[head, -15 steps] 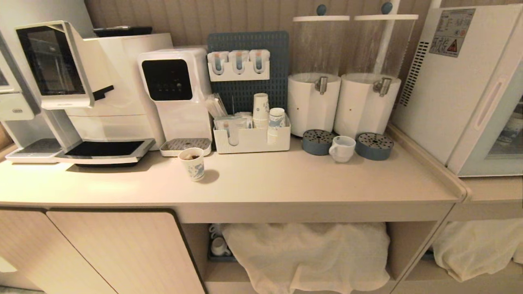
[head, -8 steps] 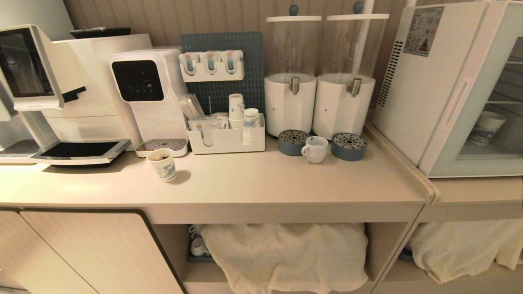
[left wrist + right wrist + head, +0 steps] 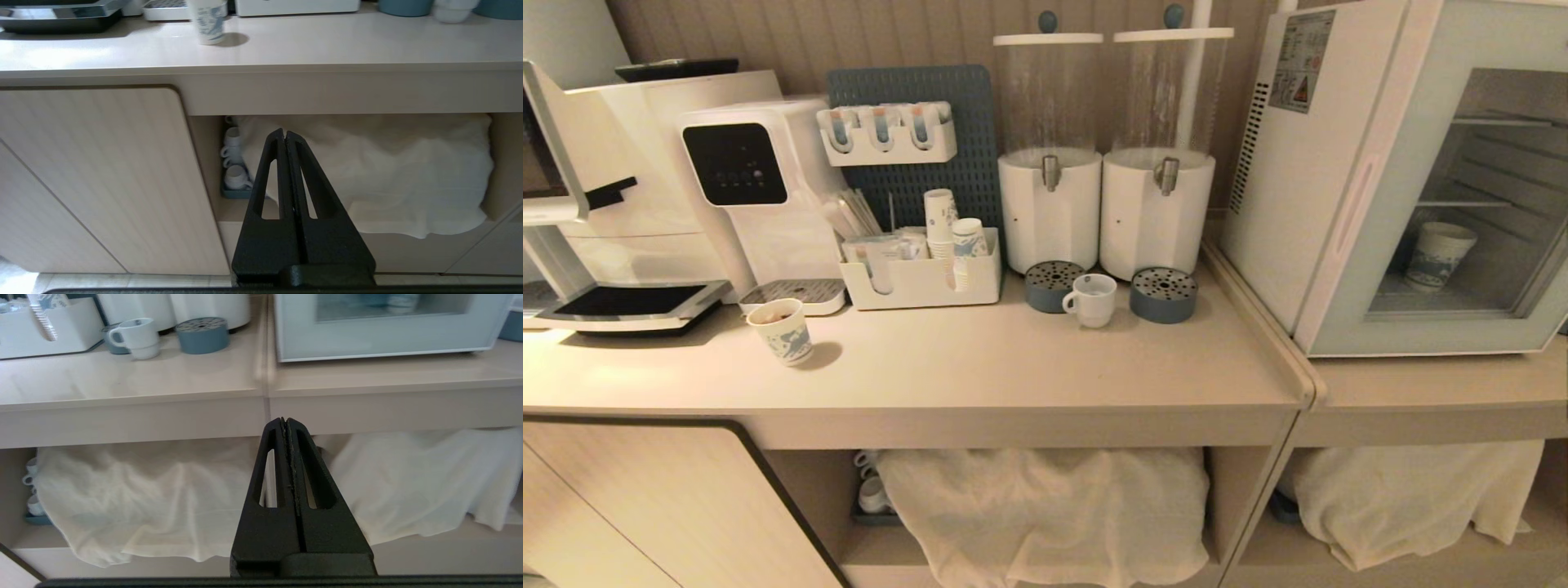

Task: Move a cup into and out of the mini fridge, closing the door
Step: Open the freezer door

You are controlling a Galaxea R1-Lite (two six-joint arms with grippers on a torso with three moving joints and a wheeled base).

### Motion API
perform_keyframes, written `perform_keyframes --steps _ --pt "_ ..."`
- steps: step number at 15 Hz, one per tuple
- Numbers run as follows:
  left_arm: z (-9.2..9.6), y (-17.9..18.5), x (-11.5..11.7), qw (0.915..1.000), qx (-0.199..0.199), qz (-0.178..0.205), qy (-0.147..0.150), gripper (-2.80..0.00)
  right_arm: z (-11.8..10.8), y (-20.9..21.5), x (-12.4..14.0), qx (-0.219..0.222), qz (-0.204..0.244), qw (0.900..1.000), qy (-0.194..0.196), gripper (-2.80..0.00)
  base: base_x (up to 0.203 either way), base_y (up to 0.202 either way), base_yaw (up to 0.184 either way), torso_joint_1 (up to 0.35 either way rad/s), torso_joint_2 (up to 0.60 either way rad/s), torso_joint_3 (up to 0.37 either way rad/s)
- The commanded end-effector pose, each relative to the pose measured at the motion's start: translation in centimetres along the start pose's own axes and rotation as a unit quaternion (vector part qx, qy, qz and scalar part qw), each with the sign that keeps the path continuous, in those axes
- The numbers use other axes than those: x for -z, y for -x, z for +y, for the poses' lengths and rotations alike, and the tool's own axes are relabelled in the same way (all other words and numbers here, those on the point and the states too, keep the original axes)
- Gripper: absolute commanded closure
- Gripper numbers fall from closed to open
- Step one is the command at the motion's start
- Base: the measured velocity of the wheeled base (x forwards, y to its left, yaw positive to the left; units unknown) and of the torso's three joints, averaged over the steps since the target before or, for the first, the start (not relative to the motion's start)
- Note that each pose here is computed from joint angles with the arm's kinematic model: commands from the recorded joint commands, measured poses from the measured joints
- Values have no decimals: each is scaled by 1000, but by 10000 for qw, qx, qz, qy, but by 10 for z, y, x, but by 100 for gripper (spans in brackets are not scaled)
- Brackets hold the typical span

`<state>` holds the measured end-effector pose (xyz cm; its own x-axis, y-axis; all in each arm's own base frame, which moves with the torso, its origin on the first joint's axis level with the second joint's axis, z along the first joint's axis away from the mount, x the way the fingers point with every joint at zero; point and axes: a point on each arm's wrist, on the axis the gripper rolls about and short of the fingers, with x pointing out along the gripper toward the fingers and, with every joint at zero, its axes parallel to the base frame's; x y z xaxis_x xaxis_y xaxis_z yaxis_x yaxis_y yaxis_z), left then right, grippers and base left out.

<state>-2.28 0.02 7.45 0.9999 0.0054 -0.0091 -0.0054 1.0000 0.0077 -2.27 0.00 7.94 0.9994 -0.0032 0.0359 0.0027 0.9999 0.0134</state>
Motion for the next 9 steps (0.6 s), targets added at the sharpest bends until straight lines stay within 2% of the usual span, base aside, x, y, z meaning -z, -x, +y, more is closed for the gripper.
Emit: perform_keyframes --steps 1,9 --pt "0 0 0 10000 -3 15 0 0 0 -1 4 0 72 10000 -2 0 0 -194 2 -2 2 2" --pt "0 0 0 10000 4 16 7 0 0 -1 4 0 72 10000 -2 0 0 -194 -1 3 1 2"
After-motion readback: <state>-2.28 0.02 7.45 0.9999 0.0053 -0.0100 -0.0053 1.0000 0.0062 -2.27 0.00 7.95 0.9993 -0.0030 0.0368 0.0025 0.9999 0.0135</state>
